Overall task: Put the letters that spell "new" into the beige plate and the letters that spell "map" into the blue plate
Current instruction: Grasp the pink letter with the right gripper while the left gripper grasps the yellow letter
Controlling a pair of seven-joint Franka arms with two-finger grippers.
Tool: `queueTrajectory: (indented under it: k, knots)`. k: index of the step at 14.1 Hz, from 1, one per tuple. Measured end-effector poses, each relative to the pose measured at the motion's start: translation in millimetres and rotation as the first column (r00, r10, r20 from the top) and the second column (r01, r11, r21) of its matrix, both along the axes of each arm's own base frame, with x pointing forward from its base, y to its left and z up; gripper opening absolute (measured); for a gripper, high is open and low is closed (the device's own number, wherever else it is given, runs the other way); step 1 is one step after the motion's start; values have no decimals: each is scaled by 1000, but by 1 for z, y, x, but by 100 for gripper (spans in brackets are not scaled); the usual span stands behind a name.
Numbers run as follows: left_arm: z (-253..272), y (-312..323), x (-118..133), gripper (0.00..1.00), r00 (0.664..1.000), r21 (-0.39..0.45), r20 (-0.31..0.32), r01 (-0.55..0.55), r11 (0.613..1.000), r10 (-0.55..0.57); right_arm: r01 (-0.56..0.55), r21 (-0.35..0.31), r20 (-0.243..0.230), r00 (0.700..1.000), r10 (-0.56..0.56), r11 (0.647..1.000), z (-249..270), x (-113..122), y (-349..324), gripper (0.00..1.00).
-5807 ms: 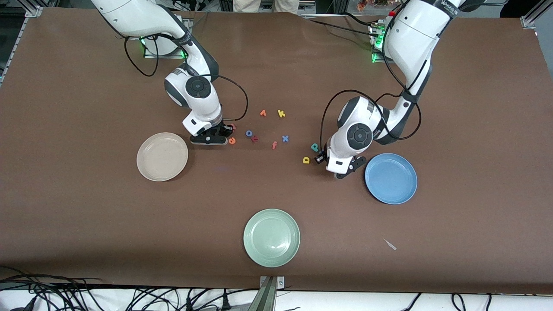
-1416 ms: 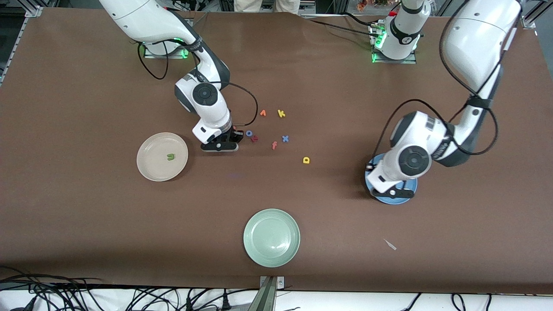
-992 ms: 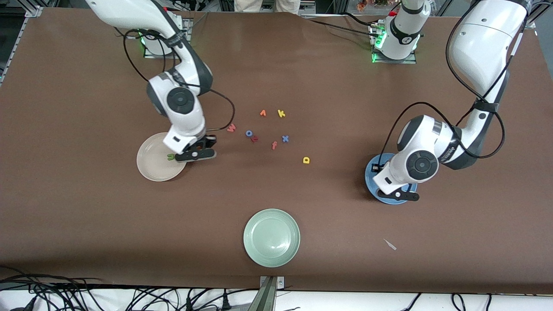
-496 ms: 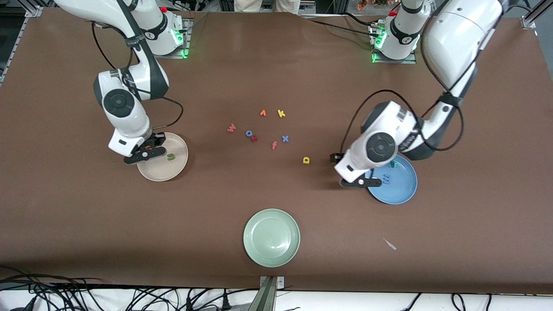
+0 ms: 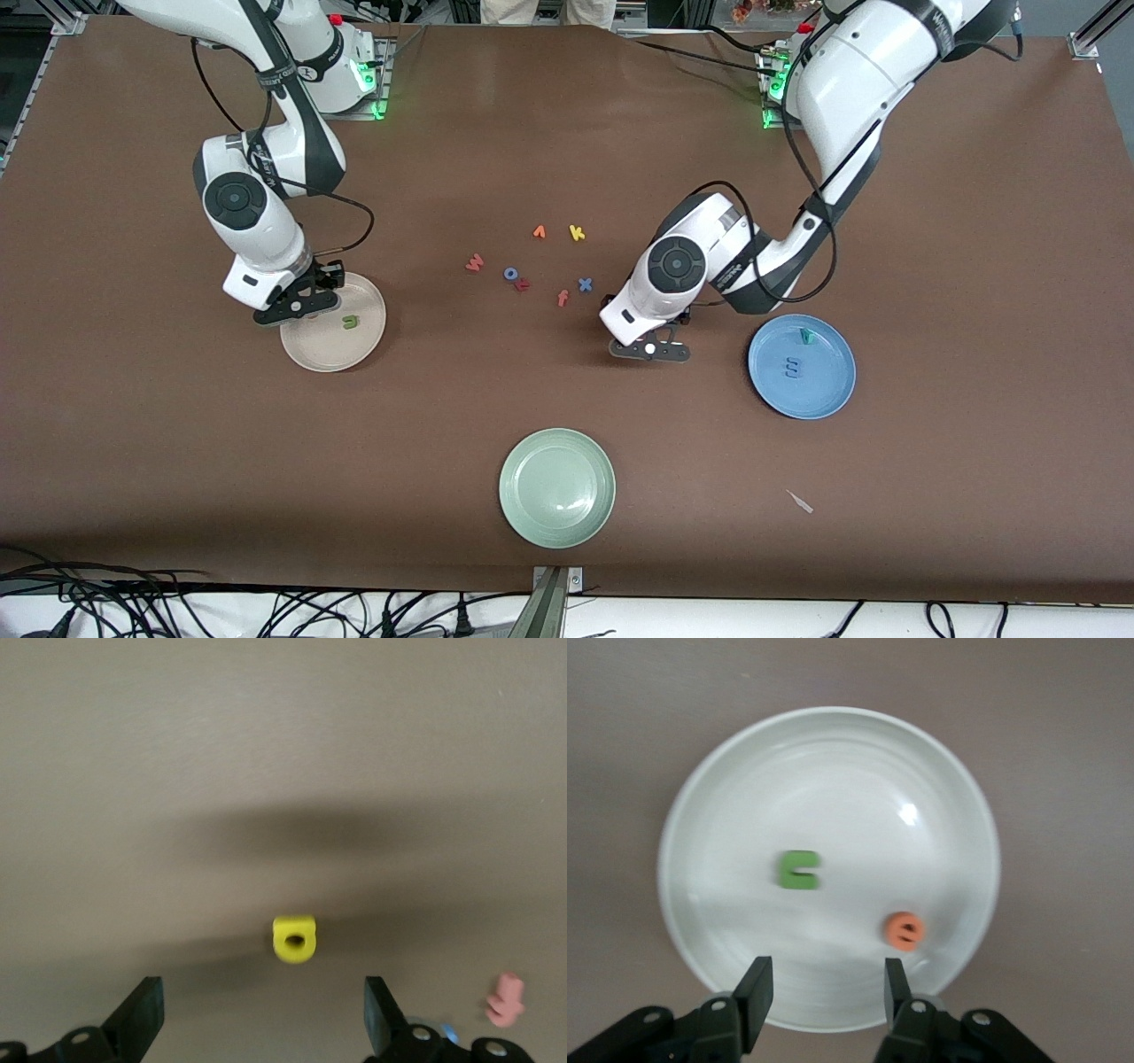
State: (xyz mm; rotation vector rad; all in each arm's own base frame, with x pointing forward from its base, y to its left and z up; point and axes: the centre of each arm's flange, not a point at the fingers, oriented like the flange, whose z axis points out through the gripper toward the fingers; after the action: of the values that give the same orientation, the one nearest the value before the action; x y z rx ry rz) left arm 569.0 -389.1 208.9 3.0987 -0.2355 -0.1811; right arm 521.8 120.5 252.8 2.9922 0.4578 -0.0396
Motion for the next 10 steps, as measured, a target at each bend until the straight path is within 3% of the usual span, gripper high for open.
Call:
queueTrajectory:
  k: [4,8,10]
  knots:
    - [-25,-17,-11,93,996,5,26,89,996,-89,149,75,2,989,-150,986,-7,-29,91,60]
    - [-31,-16,-8,85,995,-5,46,89,996,-89,238,126,17,970,-242,963,-34,-81,193,60]
    - [-35,-14,-7,70,995,-4,44,89,996,-88,257,126,9,966,-260,958,-47,-97,215,60]
